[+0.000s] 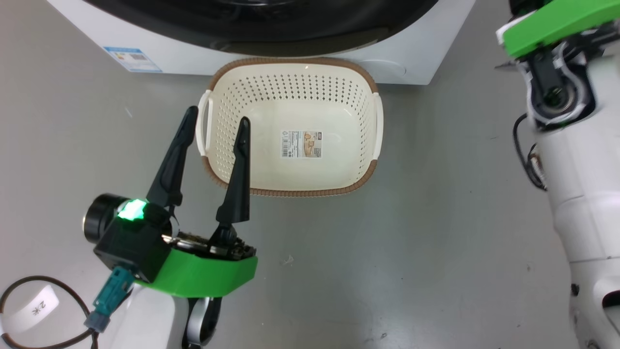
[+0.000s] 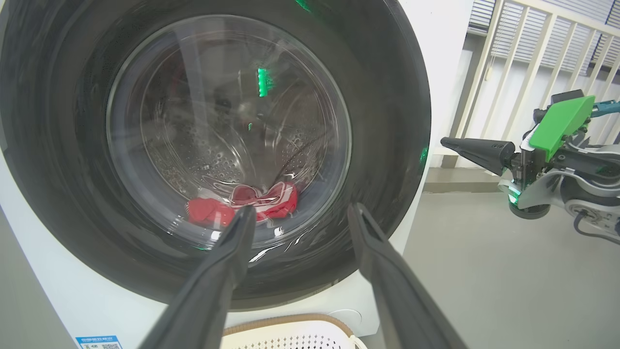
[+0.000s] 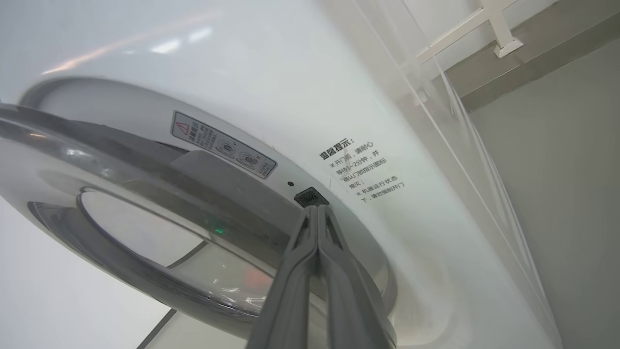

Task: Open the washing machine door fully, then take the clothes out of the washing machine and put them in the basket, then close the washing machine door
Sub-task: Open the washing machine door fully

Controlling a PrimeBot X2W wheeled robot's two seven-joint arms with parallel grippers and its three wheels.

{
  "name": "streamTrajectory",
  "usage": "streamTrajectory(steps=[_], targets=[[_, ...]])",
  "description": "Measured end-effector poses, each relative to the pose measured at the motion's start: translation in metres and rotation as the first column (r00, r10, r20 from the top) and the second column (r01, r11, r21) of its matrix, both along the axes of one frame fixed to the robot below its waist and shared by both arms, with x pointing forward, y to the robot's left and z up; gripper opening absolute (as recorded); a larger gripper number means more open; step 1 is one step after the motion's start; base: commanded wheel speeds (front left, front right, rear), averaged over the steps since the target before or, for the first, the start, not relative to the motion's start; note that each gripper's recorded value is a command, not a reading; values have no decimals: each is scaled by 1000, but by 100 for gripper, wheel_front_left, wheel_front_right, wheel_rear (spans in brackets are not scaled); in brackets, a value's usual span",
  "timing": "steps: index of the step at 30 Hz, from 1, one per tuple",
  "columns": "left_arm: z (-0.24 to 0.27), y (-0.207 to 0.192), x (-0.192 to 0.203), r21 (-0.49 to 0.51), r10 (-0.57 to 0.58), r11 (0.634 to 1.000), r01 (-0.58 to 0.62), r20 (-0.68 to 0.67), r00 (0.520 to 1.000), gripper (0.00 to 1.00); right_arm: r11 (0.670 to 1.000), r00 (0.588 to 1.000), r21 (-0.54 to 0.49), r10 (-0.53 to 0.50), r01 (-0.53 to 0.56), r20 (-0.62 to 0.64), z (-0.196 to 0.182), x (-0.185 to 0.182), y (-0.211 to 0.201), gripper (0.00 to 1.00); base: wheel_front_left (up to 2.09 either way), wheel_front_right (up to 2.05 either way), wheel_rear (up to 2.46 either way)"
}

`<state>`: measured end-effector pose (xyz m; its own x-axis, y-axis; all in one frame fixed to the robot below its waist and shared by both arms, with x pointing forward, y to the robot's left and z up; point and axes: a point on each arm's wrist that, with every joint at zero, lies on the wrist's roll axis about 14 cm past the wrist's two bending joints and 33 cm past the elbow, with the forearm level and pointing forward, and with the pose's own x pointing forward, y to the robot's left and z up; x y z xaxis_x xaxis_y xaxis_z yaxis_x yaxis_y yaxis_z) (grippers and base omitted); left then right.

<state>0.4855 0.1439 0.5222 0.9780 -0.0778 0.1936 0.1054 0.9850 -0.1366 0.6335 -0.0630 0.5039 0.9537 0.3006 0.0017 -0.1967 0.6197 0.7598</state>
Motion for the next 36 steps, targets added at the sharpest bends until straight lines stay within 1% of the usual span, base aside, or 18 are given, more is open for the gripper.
streamTrajectory(steps=[4,7,13,19,25,31,33,36], targets=[[-5,2,1,4,5,1000,-5,-12,1000,100,996,997,75,57,-53,-48,1,7,4,0,0,0,0],[-9,3,1,12,9,1000,-9,-20,1000,100,986,991,138,103,-91,-82,1,10,9,0,0,0,0],[-15,6,1,18,14,1000,-13,-36,999,100,967,983,225,149,-122,-107,6,22,9,0,0,0,0],[-20,7,4,25,17,1000,-16,-45,999,100,944,964,281,222,-174,-148,-1,29,21,0,0,0,0],[-26,10,4,34,23,999,-21,-61,998,100,930,949,293,274,-220,-155,-2,35,35,0,0,0,0],[-24,16,5,41,37,999,-34,-55,998,100,925,940,292,298,-242,-166,-5,42,41,0,0,0,0],[-24,19,4,43,45,998,-42,-59,997,100,918,930,301,320,-258,-179,-9,42,45,0,0,0,0],[-24,21,4,44,52,998,-49,-60,997,100,898,916,344,353,-274,-189,-9,40,48,0,0,0,0]])
